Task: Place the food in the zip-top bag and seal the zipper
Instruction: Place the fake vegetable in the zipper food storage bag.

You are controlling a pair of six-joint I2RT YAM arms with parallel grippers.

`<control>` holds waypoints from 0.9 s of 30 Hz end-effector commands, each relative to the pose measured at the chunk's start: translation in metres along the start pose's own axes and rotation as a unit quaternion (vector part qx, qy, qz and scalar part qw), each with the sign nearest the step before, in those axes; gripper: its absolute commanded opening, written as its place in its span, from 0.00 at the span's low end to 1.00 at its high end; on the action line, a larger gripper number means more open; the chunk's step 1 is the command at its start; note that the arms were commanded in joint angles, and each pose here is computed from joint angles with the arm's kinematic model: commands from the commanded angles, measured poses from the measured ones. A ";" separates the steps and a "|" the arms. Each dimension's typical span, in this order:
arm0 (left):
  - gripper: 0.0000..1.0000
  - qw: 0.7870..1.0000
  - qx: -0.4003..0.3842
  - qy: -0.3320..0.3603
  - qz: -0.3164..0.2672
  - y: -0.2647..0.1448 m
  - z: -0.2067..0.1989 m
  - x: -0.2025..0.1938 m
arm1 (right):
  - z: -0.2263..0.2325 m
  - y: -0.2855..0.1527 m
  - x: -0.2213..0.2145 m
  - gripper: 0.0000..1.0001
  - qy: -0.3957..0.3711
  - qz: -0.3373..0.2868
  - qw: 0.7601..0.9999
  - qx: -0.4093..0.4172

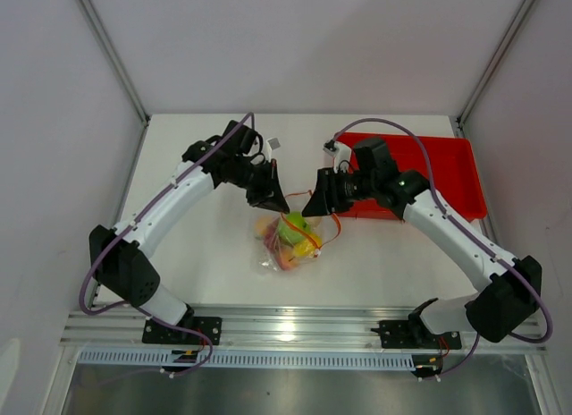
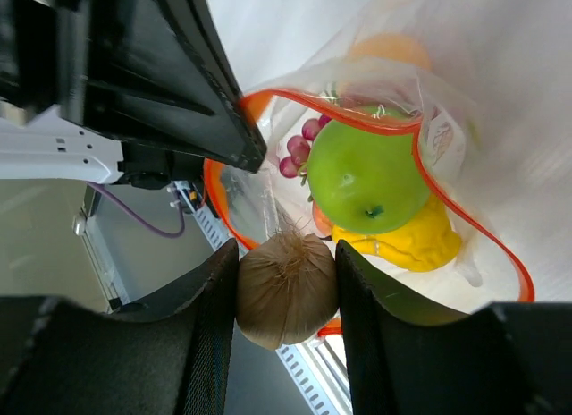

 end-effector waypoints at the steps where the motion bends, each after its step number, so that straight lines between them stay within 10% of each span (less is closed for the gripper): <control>1: 0.01 0.999 -0.037 0.016 -0.023 -0.015 -0.022 0.012 | -0.005 0.008 -0.003 0.29 -0.012 0.008 1.000 -0.007; 5: 0.01 0.999 -0.035 0.017 -0.021 -0.019 -0.021 0.009 | -0.012 0.016 -0.007 0.37 -0.007 0.025 0.999 -0.021; 9: 0.01 0.999 -0.035 0.016 -0.025 -0.021 -0.019 0.007 | -0.018 0.021 -0.012 0.73 -0.013 0.037 0.998 -0.047; 15: 0.01 0.999 -0.037 0.017 -0.028 -0.023 -0.019 0.005 | -0.027 0.020 -0.007 0.99 -0.020 0.032 0.995 -0.095; 27: 0.01 0.999 -0.038 0.021 -0.029 -0.024 -0.013 -0.007 | -0.016 0.007 0.036 0.99 -0.041 -0.035 0.989 -0.136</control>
Point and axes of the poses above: each gripper's point midway between its finger pads, its own y axis out along the fingers, its own z axis along the line the jaws close on, x = y × z, the point moved 3 cm from there along -y, back along the fingers, and after that the axes turned 6 degrees about y, right-handed, at the moved point
